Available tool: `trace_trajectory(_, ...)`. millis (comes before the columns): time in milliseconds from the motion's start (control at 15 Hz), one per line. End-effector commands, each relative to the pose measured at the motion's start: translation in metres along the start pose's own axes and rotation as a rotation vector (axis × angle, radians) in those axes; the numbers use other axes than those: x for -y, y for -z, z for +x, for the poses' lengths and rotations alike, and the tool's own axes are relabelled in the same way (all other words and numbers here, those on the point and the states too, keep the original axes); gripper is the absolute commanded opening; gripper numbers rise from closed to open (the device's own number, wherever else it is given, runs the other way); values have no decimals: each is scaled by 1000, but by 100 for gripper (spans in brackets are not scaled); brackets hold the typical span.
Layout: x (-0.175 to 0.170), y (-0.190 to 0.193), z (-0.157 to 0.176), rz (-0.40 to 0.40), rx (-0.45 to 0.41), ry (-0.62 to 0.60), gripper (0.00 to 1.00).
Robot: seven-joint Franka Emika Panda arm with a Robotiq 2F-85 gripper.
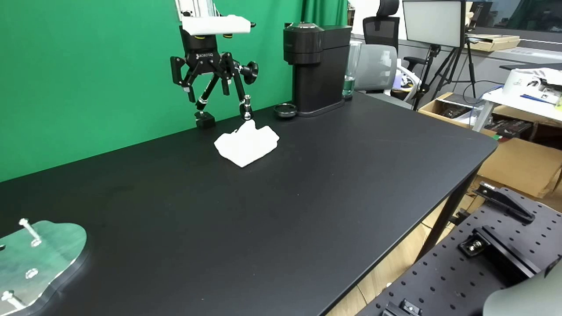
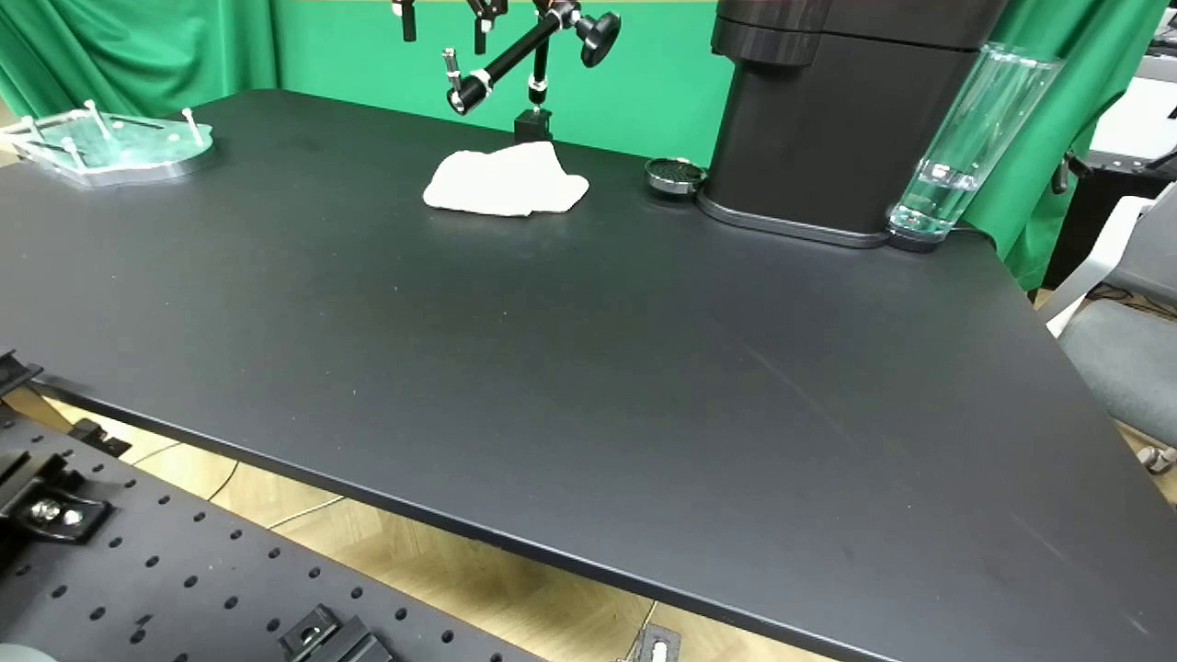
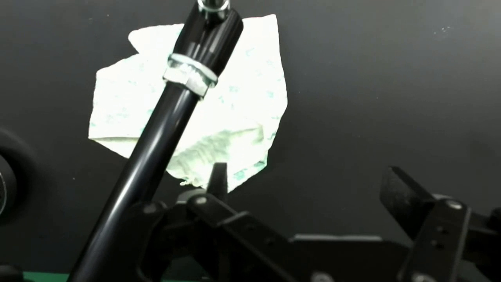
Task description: Pick the cloth on the table and put it on the stand
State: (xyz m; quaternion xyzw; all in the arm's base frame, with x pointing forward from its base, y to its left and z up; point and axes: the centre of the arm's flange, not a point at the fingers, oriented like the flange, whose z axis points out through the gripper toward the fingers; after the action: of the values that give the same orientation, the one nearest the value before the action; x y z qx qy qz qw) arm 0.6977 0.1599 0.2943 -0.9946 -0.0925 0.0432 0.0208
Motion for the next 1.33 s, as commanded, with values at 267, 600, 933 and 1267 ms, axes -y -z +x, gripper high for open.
trace_trajectory(267,8,-17,-5,-10,16,18,100)
trace_trajectory(600,6,-16,-4,-10,15,17,100)
trace_trajectory(933,6,-16,-4,-10,15,17,100)
trace_trajectory(1267,23,-21,-16,-123,-41,59,100)
